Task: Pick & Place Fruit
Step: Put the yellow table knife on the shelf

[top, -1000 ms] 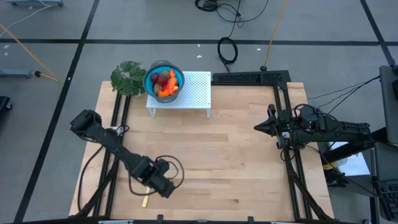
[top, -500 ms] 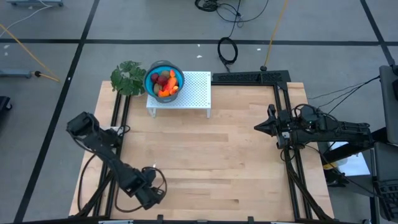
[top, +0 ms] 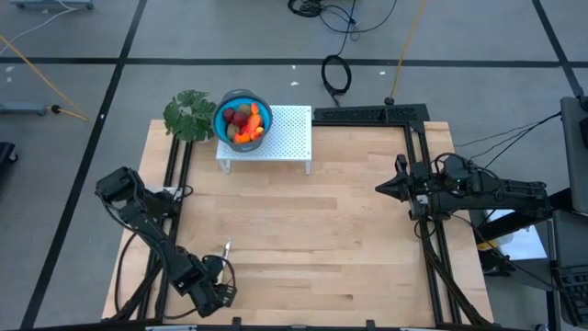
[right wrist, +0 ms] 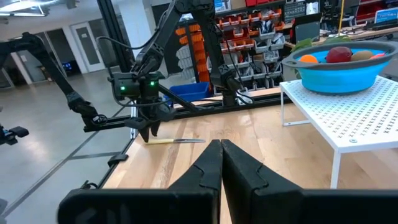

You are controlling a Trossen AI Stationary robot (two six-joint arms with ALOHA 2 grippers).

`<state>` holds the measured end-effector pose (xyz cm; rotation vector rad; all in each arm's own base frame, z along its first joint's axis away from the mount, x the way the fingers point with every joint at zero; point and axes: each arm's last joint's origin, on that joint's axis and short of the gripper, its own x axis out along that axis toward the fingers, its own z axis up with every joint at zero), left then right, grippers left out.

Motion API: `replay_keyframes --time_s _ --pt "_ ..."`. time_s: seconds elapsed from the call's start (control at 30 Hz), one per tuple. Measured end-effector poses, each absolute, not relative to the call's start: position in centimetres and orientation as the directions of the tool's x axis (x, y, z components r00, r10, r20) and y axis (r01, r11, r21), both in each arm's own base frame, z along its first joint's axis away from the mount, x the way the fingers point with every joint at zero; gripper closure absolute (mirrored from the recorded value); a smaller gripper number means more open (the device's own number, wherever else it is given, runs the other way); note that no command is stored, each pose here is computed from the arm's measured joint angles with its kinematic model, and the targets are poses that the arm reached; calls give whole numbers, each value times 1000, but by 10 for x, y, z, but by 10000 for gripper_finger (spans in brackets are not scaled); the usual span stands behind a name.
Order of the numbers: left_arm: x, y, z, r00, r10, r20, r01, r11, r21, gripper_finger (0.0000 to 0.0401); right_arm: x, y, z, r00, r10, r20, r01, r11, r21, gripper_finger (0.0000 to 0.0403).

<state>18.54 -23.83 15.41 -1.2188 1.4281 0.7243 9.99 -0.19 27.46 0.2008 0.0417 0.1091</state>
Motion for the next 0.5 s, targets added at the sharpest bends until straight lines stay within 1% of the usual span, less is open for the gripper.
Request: replay_keyframes --time_s 0.2,0.3,0.5 --pt "185 -237 150 91 -282 -955 -944 280 -172 192 100 -2 275 993 112 -26 -105 974 200 403" --pt "187 -241 142 86 -281 -956 -944 284 -169 194 100 -2 275 993 112 -26 -105 974 200 403" --pt "193 -252 126 41 -364 -930 -943 294 -156 224 100 -2 275 993 112 -24 -105 974 200 403"
